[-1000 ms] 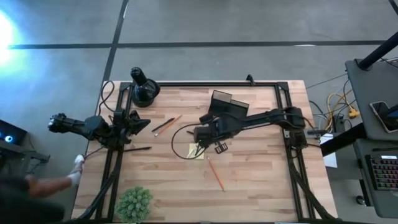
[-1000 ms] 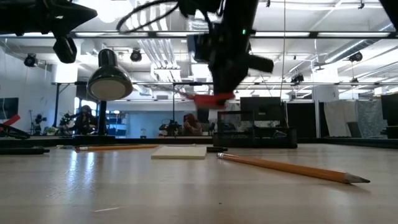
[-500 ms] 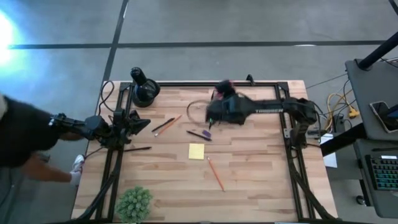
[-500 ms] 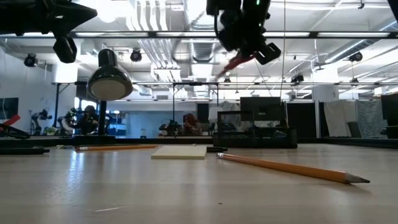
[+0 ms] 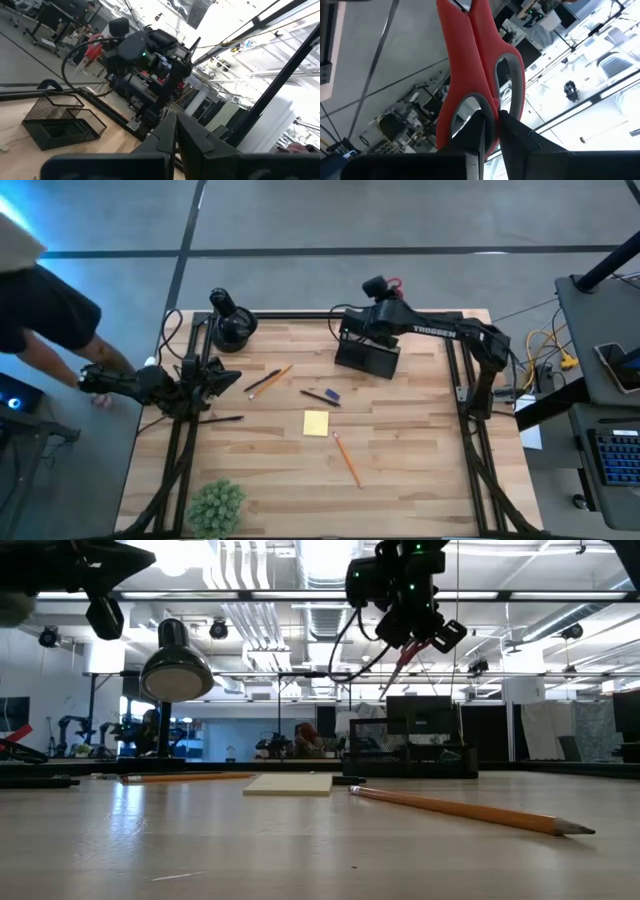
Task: Pick and place office supplies into organizer
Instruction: Put the scissors into the desk organizer
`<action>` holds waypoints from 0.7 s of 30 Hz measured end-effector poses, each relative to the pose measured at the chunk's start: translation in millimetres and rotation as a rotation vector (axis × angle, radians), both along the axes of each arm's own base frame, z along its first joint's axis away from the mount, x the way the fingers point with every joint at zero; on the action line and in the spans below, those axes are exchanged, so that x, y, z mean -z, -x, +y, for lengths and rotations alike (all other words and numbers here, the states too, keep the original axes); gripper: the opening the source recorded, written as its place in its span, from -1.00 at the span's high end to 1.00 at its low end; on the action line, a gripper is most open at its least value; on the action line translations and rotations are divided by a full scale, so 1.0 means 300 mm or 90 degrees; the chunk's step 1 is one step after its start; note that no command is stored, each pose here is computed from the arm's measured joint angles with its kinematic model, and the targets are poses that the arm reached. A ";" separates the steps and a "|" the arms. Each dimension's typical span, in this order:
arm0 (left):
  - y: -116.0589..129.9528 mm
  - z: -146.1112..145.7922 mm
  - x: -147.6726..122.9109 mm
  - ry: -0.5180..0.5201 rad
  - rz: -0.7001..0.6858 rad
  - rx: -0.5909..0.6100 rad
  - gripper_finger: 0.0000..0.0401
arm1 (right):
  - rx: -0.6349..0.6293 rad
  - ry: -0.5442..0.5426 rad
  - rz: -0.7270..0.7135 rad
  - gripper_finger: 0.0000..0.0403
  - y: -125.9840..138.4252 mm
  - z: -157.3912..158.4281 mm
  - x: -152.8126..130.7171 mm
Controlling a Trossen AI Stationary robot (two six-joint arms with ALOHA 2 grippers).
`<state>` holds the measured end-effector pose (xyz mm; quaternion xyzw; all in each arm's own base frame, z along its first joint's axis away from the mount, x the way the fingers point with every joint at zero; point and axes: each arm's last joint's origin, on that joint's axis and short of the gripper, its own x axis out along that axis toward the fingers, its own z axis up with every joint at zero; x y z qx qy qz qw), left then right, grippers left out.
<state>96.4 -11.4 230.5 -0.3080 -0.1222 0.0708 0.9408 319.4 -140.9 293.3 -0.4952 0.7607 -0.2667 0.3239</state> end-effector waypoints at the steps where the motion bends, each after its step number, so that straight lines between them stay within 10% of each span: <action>1: 0.000 0.000 0.000 -0.001 0.000 0.000 1.00 | 0.000 -0.003 0.007 0.81 -0.006 -0.001 0.013; 21: 0.001 0.000 0.000 -0.060 0.012 -0.010 1.00 | -0.056 -0.046 0.038 0.81 -0.111 0.100 0.171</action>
